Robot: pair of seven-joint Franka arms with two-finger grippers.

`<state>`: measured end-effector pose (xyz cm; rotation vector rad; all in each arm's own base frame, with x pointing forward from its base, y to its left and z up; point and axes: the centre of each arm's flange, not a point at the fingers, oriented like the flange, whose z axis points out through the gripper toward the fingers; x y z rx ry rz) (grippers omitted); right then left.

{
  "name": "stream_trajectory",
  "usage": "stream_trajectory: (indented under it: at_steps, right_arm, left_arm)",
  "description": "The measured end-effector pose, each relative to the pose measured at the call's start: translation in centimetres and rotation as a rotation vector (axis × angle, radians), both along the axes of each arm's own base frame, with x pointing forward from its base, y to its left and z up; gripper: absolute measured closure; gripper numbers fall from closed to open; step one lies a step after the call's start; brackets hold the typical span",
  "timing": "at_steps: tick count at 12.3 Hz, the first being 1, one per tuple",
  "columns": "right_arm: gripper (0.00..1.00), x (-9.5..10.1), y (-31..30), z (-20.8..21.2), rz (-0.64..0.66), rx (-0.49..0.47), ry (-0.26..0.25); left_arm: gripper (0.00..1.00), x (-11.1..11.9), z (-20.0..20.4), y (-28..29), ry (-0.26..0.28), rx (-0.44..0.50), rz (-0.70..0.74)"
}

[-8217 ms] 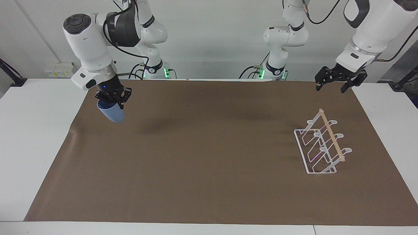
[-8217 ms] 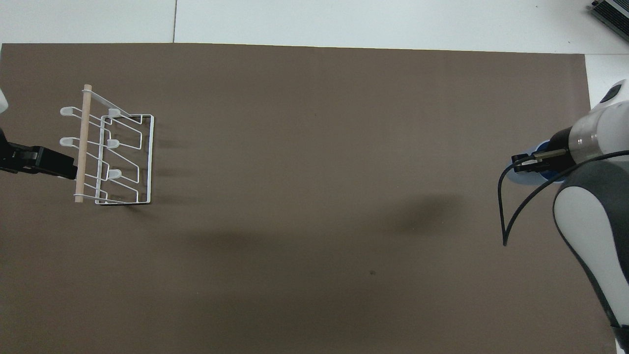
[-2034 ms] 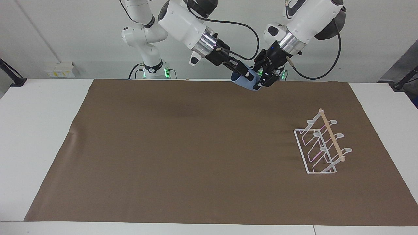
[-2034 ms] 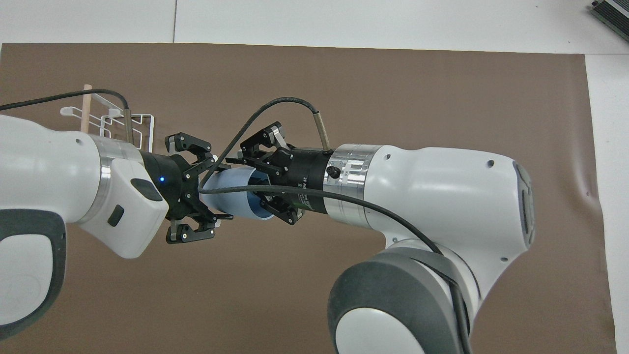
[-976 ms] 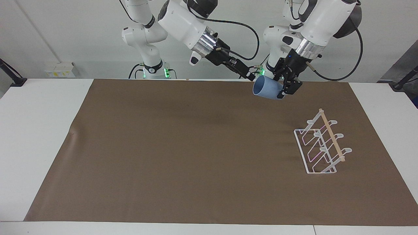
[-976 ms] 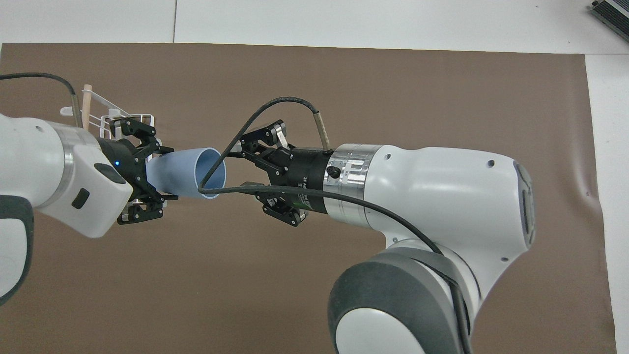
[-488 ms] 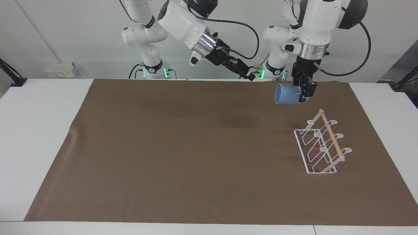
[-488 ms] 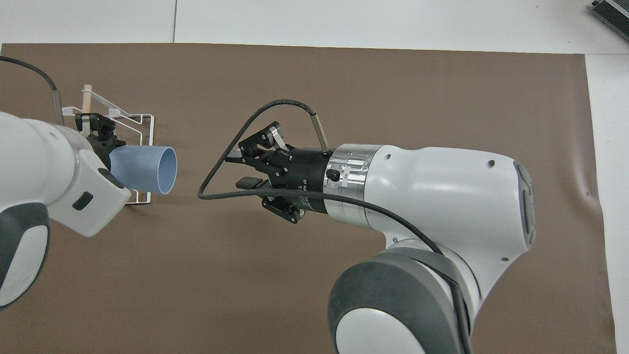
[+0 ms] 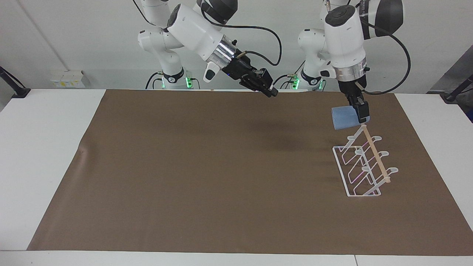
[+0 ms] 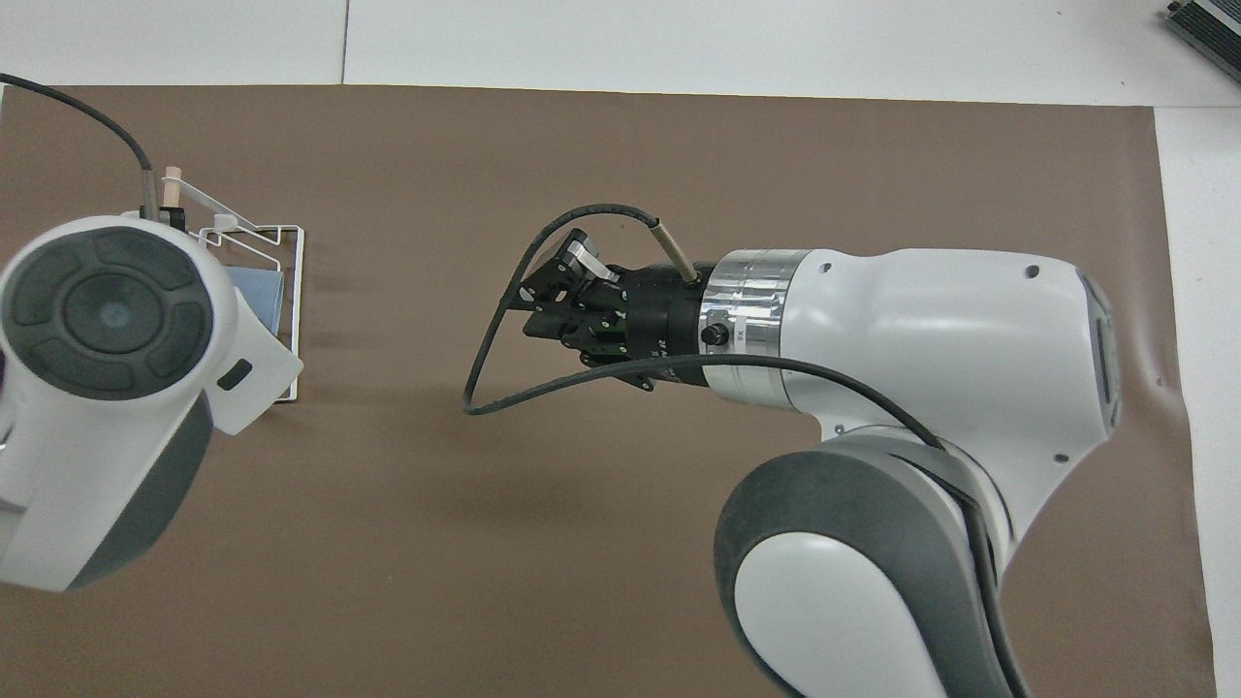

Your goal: Hang cup on cup holder

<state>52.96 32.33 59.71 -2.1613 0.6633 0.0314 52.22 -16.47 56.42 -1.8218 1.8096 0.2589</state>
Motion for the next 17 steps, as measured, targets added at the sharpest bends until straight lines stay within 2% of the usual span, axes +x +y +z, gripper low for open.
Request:
stream_trajectory:
  at_steps: [2,3,5,6,8,10,12,15,17]
  right_arm:
    - [0.7,0.7,-1.4,-0.3,0.099,-0.159,-0.147]
    - [0.69,0.9,-1.9,-0.6,0.159,-0.246,-0.208]
    - [0.68,1.3,-3.5,-1.1,0.288,-0.437,-0.281]
    - [0.68,1.4,-4.5,-1.0,0.356,-0.533,-0.296]
    - [0.68,1.6,-6.9,-0.5,0.481,-0.711,-0.283]
    - [0.68,2.1,-11.4,-0.2,0.573,-0.802,-0.216]
    - [0.68,3.0,-17.5,0.1,0.608,-0.836,-0.148]
    - [0.68,3.3,-23.5,-0.6,0.612,-0.832,-0.054]
    - [0.66,3.4,-27.4,-0.9,0.645,-0.826,-0.035]
  left_arm:
    - [0.24,0.7,-1.8,-1.5,-0.014,0.074,0.056]
    - [0.24,2.0,-2.2,-1.5,-0.021,0.098,0.07]
    - [0.24,4.6,-2.9,-1.1,-0.044,0.158,0.069]
    - [0.24,5.3,-3.1,-1.3,-0.057,0.189,0.06]
    - [0.24,5.8,-3.2,-1.3,-0.075,0.231,0.049]
    - [0.24,6.0,-3.5,-1.1,-0.09,0.246,0.065]
    - [0.24,6.8,-4.5,-1.0,-0.105,0.314,0.055]
    - [0.24,9.4,-7.5,-1.0,-0.126,0.479,0.032]
    - [0.24,11.1,-9.4,-0.9,-0.139,0.588,0.021]
